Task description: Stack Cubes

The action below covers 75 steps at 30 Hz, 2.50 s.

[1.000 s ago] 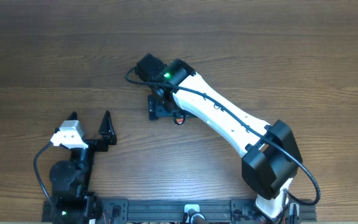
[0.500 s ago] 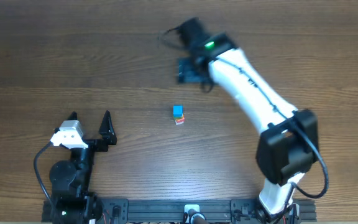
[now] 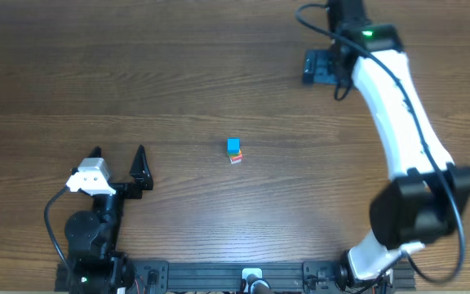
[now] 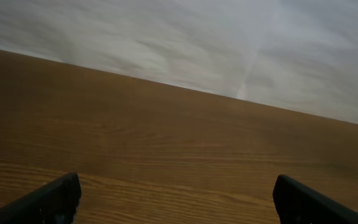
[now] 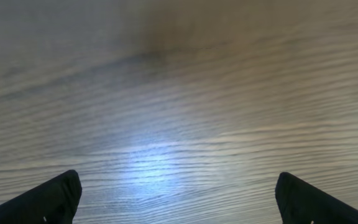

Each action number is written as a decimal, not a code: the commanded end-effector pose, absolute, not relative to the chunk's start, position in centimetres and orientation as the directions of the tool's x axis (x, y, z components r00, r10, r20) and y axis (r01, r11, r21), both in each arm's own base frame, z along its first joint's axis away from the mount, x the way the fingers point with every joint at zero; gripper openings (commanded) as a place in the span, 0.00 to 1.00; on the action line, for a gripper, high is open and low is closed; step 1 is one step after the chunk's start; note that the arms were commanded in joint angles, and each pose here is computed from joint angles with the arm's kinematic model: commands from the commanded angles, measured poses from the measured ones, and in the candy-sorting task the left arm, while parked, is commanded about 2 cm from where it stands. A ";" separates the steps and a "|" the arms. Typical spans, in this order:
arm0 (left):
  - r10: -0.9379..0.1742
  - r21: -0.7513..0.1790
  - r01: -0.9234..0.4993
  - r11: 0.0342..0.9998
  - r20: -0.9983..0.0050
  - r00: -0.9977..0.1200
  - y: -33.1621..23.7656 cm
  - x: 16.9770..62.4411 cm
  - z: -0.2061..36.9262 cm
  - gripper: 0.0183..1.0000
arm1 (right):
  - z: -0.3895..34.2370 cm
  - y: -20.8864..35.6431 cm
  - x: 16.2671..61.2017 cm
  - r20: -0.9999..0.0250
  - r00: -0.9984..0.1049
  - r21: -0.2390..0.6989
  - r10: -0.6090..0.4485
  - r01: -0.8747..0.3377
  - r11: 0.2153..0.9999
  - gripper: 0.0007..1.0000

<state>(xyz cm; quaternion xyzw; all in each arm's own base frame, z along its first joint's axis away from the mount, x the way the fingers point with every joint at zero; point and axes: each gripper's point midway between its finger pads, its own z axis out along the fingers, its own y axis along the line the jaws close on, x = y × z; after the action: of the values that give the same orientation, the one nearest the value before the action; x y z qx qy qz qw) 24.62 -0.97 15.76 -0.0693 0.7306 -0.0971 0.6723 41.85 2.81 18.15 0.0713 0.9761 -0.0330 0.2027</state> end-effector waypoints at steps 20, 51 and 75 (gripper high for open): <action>-0.243 -0.247 0.037 0.968 -0.966 -0.084 -1.1 24.6 15.7 1.00 | 21.8 -1.7 30.3 -0.740 -0.664 0.026 0.103 0.125 0.992 0.99; -0.243 -0.247 0.037 0.968 -0.966 -0.084 -1.1 24.6 15.7 1.00 | 16.4 1.9 25.0 -0.983 -0.181 0.028 -0.001 -0.161 0.987 0.99; -0.243 -0.247 0.037 0.968 -0.966 -0.084 -1.1 24.6 15.7 1.00 | 16.0 0.6 24.6 -0.998 -0.061 -0.008 -0.012 -0.066 0.998 0.99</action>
<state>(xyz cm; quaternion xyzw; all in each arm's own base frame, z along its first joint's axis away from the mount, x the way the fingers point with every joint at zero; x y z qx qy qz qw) 24.60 -0.97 15.84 -0.0691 0.7293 -0.0973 0.6737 24.53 1.43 16.19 -0.0461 0.7268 0.0361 0.6843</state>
